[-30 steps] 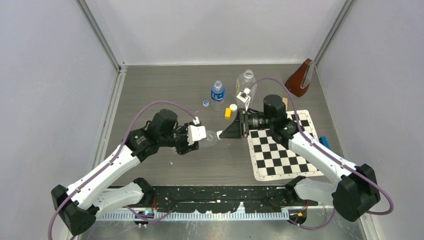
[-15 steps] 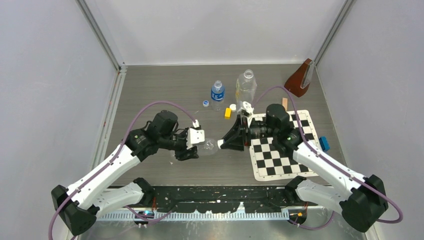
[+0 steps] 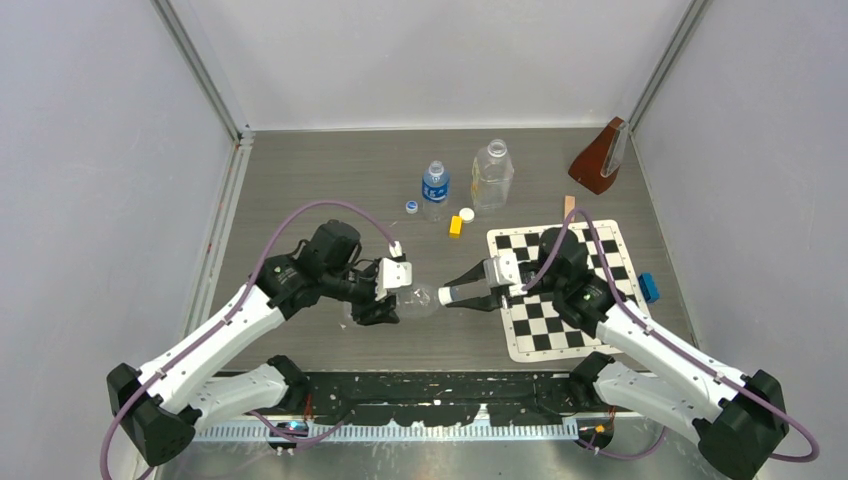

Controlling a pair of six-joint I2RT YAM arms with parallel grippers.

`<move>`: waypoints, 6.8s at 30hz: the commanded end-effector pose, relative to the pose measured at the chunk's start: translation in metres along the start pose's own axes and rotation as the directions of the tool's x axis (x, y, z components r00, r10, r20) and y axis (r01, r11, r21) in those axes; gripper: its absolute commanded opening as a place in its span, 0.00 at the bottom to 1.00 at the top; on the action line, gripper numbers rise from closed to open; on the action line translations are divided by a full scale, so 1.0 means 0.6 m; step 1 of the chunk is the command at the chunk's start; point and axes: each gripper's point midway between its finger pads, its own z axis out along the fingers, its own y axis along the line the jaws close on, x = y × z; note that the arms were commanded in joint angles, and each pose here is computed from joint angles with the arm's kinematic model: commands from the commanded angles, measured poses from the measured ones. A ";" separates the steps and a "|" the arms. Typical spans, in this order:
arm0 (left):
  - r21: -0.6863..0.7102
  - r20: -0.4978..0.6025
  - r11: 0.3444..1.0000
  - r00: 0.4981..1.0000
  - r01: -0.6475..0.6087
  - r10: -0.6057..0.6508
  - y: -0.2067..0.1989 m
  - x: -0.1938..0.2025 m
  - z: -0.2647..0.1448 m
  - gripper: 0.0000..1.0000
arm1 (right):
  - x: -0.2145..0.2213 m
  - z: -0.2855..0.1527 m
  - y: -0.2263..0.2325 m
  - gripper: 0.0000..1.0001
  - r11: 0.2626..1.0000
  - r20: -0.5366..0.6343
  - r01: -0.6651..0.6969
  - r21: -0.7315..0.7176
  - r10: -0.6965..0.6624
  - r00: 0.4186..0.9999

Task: Unscrew the bottle caps
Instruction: Unscrew the bottle cap from the plastic bottle.

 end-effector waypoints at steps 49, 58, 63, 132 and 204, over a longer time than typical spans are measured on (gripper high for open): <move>-0.505 -0.137 0.852 0.987 -0.140 0.082 0.145 -0.009 -0.068 0.00 | -0.028 -0.044 -0.133 0.73 0.255 0.369 -0.822 0.509 0.798 0.476; -0.496 -0.144 0.843 0.977 -0.210 0.158 0.136 -0.017 -0.058 0.00 | 0.015 0.028 -0.142 0.69 -0.080 0.390 -0.965 0.250 0.920 0.024; -0.504 -0.143 0.836 0.976 -0.217 0.167 0.135 -0.017 -0.064 0.00 | 0.013 0.030 -0.150 0.55 -0.078 0.394 -0.975 0.207 0.919 0.010; -0.080 0.053 0.984 0.985 -0.161 0.166 0.003 -0.076 -0.027 0.00 | -0.067 -0.025 -0.109 0.00 0.673 0.192 -0.678 0.295 0.653 0.732; -0.518 -0.112 0.836 0.983 -0.182 0.144 0.143 -0.014 -0.053 0.00 | 0.005 -0.015 -0.189 0.69 -0.083 0.473 -0.982 0.167 0.881 0.006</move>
